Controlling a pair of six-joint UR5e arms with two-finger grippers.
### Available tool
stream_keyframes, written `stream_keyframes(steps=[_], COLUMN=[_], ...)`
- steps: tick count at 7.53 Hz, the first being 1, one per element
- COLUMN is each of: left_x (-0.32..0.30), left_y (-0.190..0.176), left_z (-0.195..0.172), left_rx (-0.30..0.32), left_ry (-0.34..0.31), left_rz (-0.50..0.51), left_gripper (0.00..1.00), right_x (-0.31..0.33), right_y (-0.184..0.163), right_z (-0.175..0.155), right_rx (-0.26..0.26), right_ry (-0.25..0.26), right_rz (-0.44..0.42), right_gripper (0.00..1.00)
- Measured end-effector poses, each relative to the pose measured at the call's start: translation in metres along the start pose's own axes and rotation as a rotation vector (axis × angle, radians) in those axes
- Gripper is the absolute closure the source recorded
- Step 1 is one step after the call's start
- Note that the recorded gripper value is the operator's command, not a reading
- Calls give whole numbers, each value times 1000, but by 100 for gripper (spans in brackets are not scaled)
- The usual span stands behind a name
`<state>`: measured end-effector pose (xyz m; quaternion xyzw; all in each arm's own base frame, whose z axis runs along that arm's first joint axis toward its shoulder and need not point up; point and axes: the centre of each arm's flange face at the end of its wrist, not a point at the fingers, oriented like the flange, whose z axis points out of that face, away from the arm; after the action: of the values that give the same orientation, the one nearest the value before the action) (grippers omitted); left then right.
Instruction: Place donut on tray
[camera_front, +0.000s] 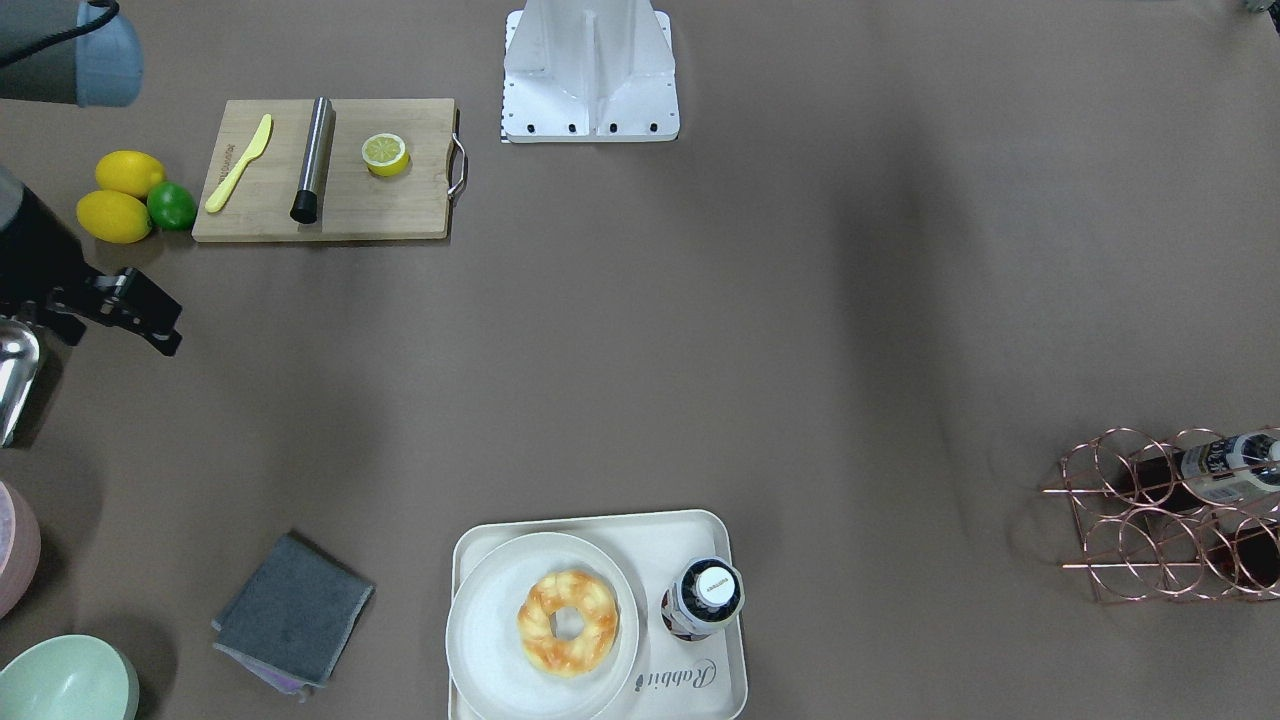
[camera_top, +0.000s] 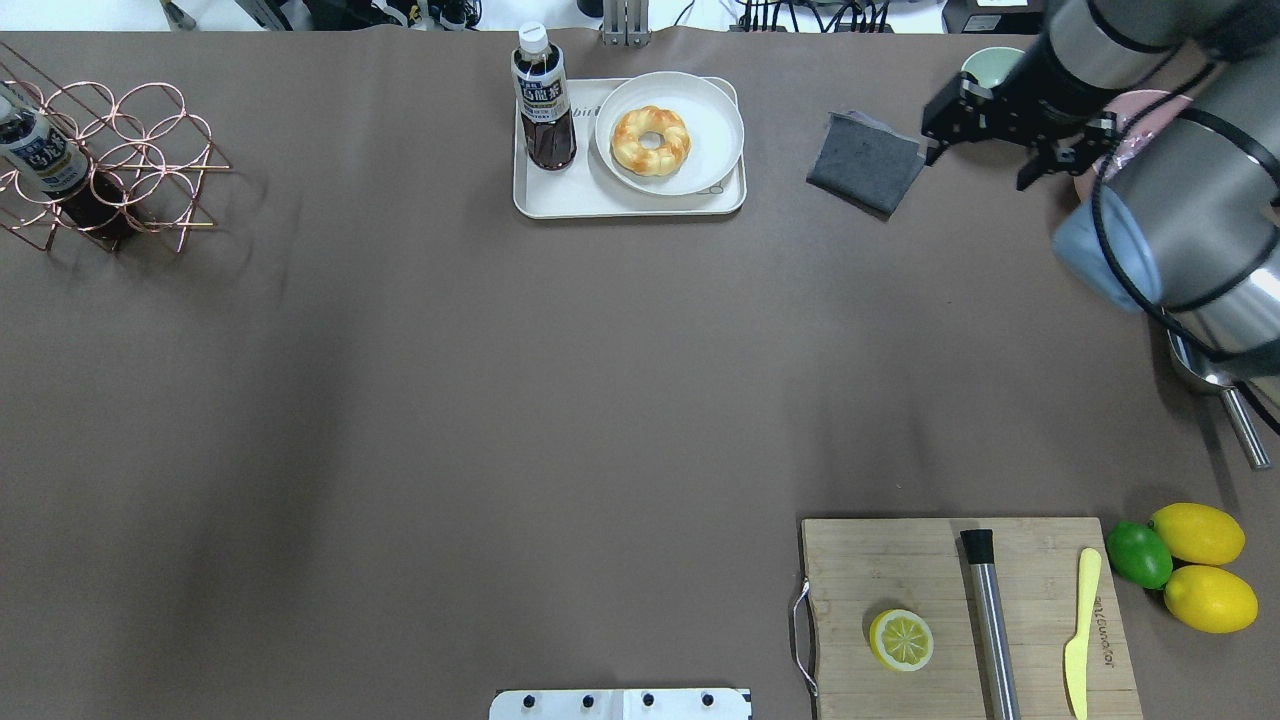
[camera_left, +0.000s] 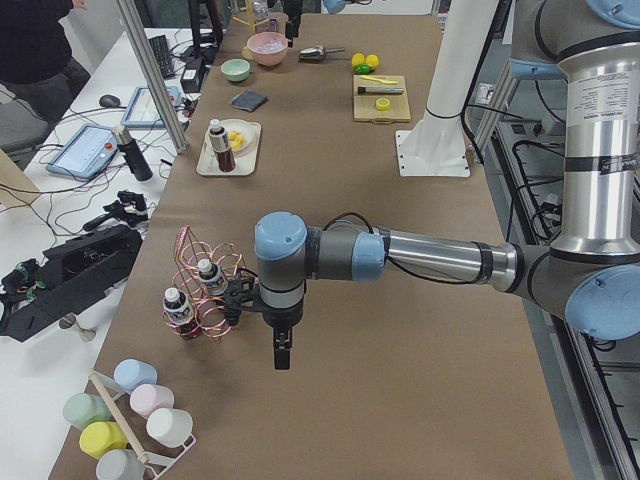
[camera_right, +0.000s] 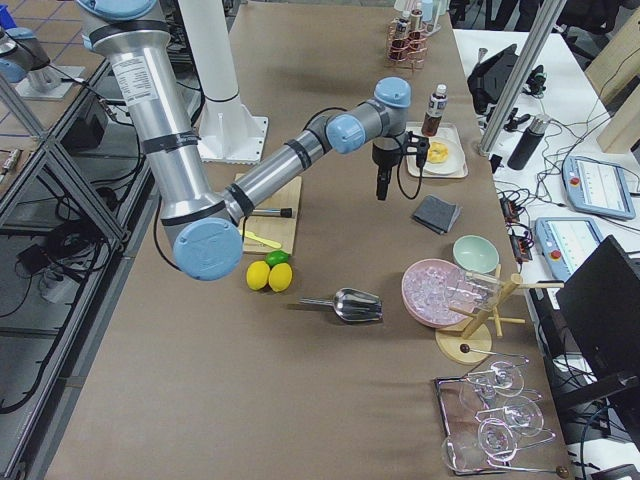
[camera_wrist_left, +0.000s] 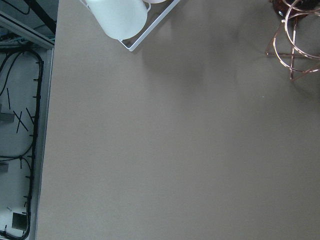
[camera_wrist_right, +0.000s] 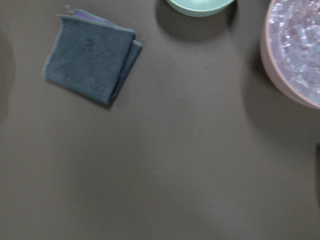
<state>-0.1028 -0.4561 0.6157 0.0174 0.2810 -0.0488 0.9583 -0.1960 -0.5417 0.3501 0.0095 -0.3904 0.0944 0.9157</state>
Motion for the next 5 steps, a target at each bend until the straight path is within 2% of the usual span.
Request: stream_keyframes(steps=[3,5], left_x=[-5,-7], left_y=[4,5], left_z=[8,10], left_rx=[-15,-21], left_ry=[-2,-2], left_rz=[-11,-16], left_gripper=[2,2], right_x=[145,244], right_y=[7,-4], right_z=[15,14], right_rx=[-61,-131], right_ry=[96,150], right_rz=[-167,-241], right_gripper=[0,0])
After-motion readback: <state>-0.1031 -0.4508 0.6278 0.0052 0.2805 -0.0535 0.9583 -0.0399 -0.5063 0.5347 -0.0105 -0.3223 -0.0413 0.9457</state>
